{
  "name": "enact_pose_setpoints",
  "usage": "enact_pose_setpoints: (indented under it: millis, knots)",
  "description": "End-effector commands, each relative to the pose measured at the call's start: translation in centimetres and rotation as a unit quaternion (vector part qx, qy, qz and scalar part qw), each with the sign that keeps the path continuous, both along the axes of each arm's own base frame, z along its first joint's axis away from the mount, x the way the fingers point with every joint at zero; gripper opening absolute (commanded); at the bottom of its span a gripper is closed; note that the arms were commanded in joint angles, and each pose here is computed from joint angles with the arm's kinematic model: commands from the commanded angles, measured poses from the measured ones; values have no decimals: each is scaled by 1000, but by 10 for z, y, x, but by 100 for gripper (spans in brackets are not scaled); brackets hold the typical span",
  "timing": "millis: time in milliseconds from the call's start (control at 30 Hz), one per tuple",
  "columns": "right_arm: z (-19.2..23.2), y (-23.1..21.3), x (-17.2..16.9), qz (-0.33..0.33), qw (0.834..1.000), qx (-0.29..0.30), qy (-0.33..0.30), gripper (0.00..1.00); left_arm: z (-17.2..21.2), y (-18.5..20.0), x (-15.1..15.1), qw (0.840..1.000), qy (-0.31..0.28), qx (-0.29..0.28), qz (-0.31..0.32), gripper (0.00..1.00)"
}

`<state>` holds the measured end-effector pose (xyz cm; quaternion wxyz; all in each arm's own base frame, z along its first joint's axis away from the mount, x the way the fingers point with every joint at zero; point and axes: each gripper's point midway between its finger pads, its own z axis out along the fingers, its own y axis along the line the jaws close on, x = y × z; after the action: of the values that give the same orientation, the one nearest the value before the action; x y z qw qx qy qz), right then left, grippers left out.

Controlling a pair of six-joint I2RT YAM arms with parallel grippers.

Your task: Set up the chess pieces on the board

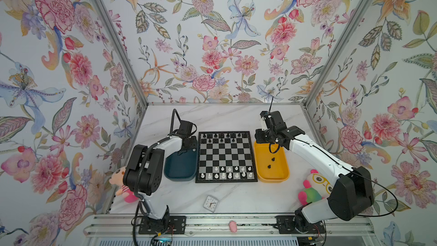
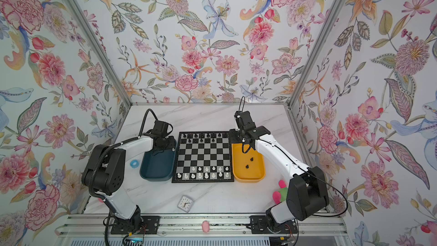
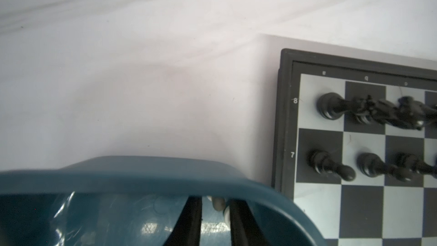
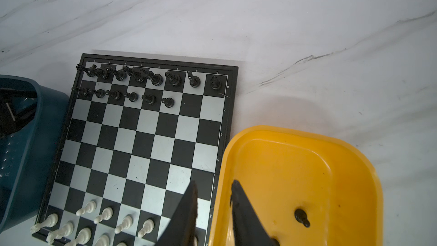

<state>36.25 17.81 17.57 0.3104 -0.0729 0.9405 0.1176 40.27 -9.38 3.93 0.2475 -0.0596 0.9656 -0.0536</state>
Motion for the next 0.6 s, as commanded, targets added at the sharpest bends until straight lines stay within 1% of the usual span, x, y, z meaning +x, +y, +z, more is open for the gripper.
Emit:
enact_pose_setpoints:
  millis: [0,133,233,567]
  knots:
    - [-8,0,1,-5,1000,4,9,27,-1,3,1,1000,10,0,0,24]
    - [-9,0,2,-5,1000,4,11,27,-1,4,2,1000,11,6,0,24]
    - [-10,0,1,-5,1000,4,13,27,-3,4,2,1000,15,5,-2,21]
    - [-12,0,2,-5,1000,3,15,27,-6,3,1,1000,21,6,-4,20]
